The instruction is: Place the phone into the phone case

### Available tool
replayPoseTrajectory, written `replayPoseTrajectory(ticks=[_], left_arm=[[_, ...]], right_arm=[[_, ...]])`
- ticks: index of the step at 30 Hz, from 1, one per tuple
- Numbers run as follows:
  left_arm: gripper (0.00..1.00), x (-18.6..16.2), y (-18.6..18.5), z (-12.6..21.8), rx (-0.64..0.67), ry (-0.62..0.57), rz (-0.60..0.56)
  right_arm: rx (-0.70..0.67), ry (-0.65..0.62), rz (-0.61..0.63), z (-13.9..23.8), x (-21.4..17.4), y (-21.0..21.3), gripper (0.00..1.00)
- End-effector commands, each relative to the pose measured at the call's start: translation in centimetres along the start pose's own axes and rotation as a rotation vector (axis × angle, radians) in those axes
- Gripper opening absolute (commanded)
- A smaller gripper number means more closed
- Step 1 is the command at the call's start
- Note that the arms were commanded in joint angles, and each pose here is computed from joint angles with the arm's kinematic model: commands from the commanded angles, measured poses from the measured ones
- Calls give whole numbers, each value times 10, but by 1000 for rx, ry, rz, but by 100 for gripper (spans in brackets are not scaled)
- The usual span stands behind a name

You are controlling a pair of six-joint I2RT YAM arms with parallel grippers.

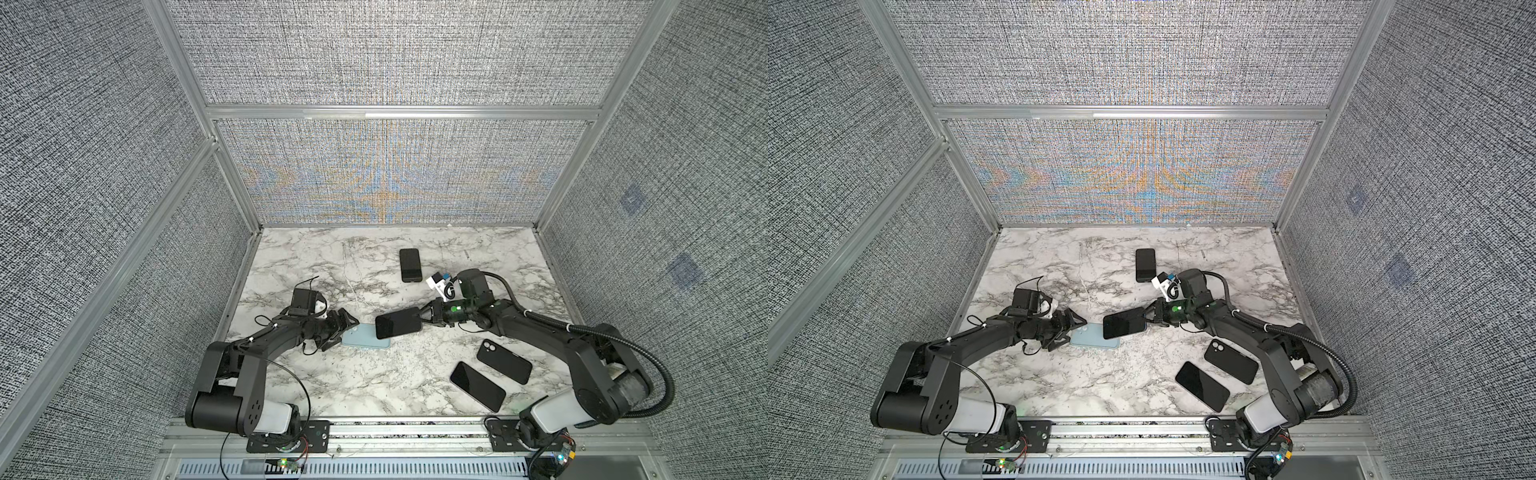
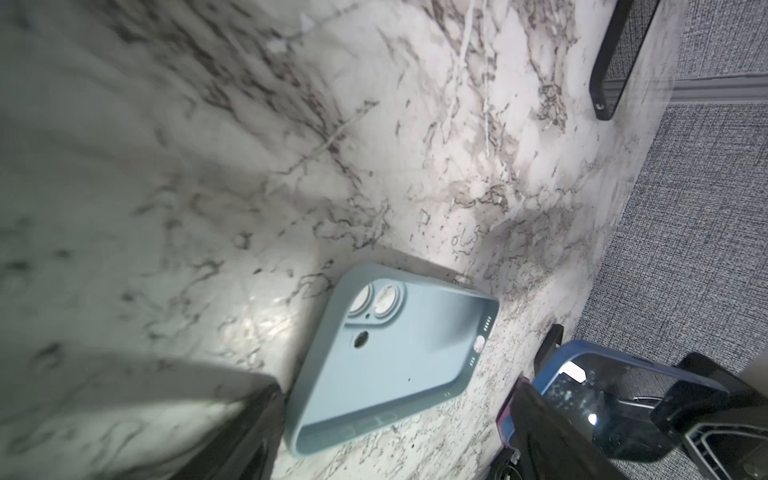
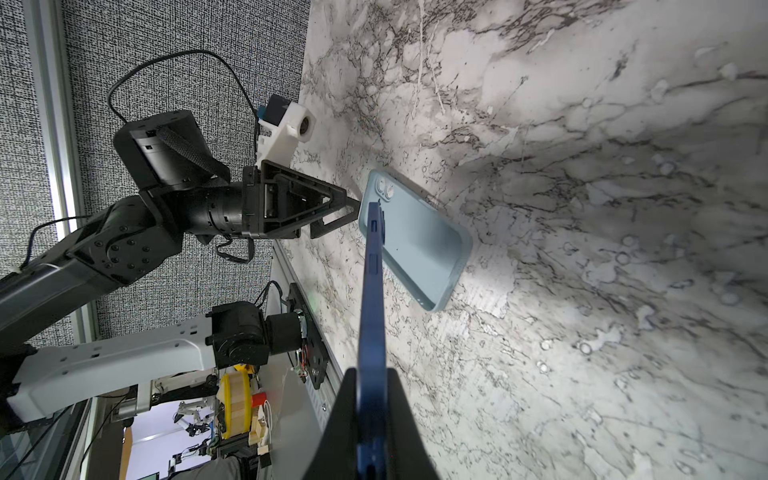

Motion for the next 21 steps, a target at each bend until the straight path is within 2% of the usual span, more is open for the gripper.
replayPoseTrajectory(ticks=[1, 11, 21], left_arm=[[88, -19, 10, -6, 80, 61, 86], [88, -39, -3, -11, 69, 71, 76], [86, -39, -6, -6, 103, 56, 43]], right_arm=[[14, 8, 18, 1, -1, 3, 10], [-3, 14, -7, 0, -2, 0, 9], [2, 54, -38, -6, -2, -1, 10]])
Point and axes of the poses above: each gripper's point midway between its finger pads, its own z axis back along the fingers, its own y axis along the line the jaws close on, x = y × z, the point moved 8 cm from there along z, back along the fingers, and after that the axes turned 15 degrees about -z, right-handed, at the moved point
